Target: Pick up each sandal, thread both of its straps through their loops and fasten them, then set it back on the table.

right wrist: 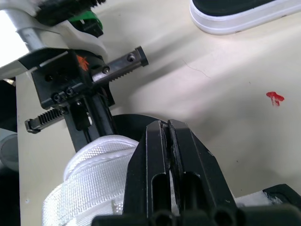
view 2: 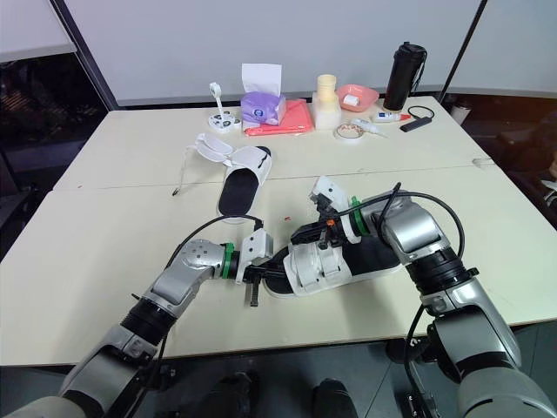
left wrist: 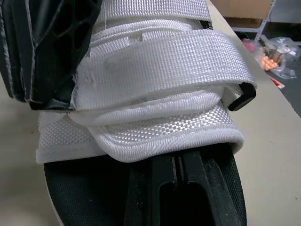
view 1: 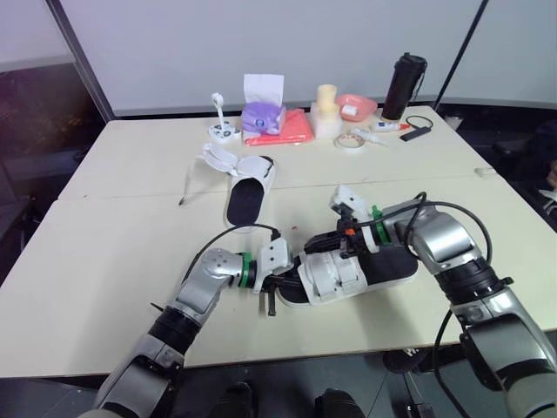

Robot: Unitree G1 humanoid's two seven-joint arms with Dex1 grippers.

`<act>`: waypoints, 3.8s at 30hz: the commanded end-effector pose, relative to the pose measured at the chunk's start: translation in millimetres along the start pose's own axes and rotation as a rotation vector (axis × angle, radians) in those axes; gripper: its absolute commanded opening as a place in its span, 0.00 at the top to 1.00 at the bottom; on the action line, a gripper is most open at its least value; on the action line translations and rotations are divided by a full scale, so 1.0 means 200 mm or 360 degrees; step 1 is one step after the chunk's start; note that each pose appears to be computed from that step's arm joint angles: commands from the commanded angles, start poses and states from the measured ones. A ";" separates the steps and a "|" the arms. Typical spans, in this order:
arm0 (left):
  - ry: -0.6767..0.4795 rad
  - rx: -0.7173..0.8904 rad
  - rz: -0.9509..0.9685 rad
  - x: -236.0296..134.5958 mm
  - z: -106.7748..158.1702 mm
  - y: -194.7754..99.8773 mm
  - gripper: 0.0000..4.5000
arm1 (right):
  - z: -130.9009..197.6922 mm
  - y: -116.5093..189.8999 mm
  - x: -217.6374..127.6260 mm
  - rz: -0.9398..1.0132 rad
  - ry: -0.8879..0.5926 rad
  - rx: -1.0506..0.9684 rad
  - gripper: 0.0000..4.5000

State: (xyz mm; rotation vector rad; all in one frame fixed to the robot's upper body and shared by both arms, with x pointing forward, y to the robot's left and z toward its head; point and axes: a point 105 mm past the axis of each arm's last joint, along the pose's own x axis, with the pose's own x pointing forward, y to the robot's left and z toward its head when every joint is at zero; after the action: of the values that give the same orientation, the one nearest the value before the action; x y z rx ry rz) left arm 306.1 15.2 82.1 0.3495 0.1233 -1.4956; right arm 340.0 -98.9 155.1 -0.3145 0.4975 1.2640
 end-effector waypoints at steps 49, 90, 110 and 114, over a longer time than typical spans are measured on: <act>0.0321 -0.0071 -0.0135 -0.02 -0.25 -0.09 1.00 | -0.11 -0.16 0.03 -0.0316 0.0249 -0.0452 0.99; -0.0009 -0.0118 0.0022 -0.25 0.10 0.01 1.00 | -0.22 0.02 -0.47 -0.0884 0.0460 -0.1497 0.48; -0.0008 -0.0134 0.0110 -0.34 0.13 0.03 1.00 | -0.19 0.15 -0.14 -0.0587 0.0027 -0.2517 0.48; 0.0006 -0.0131 0.0123 -0.35 0.12 0.03 1.00 | -0.21 0.20 -0.07 -0.0449 -0.0078 -0.2641 0.48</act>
State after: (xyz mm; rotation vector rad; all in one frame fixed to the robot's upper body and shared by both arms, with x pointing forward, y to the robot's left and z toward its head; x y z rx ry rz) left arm 304.0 73.5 114.3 0.2649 0.2288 -1.4134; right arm 296.0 -127.1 125.7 -1.6509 -0.6774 1.1051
